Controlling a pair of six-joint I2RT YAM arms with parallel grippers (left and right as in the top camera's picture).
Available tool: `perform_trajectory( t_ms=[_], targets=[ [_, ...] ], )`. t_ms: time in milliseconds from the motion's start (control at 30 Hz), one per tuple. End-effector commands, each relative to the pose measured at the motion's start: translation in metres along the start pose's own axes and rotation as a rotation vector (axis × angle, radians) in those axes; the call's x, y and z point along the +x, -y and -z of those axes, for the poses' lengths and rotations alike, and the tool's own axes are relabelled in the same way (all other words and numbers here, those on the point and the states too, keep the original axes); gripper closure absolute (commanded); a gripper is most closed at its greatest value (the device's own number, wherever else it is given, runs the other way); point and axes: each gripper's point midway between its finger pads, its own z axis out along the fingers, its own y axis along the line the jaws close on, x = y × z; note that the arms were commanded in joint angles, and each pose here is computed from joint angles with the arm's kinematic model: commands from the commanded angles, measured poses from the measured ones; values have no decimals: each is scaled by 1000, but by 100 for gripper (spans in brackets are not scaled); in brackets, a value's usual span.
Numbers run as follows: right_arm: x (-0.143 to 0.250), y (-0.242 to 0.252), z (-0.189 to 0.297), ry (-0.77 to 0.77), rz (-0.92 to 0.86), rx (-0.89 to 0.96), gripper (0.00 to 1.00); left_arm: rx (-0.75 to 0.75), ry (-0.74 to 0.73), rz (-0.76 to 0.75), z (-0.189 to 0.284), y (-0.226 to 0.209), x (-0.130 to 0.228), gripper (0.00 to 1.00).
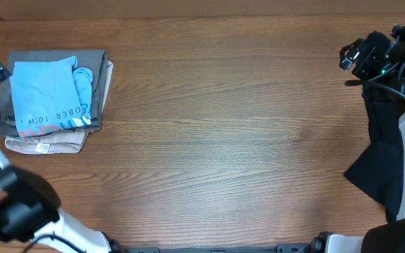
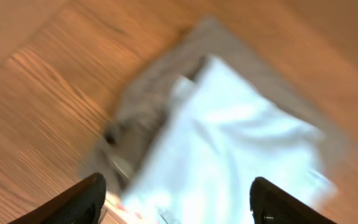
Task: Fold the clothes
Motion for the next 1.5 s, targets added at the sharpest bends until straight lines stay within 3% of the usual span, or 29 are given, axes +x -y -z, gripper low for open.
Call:
perform_trajectory(
  t_ms=[0,33,67,100,133,400,667,767,933,1133,1267,1467],
  targets=[
    [0,0,1,4,1,0,0,198,-106,16,3,50,27,29],
    [0,0,1,4,1,0,0,203,-130,10,-1,54,34,37],
    [0,0,1,4,1,0,0,208,-162,2,-9,57,44,54],
    [0,0,1,4,1,0,0,219,-201,-6,-17,62,55,82],
    [0,0,1,4,1,0,0,228,-236,-9,-25,65,66,96],
    [0,0,1,4,1,0,0,482,-455,-30,-77,91,142,96],
    [0,0,1,4,1,0,0,687,-443,-131,-103,96,186,96],
    [0,0,1,4,1,0,0,753,-425,-157,-101,95,190,96],
    [0,0,1,4,1,0,0,950,-323,-138,-81,91,169,96],
    [0,0,1,4,1,0,0,905,-255,-65,-98,46,170,95],
    [0,0,1,4,1,0,0,899,-224,-75,-109,40,180,87],
    [0,0,1,4,1,0,0,829,-230,-50,-122,33,183,89]
  ],
)
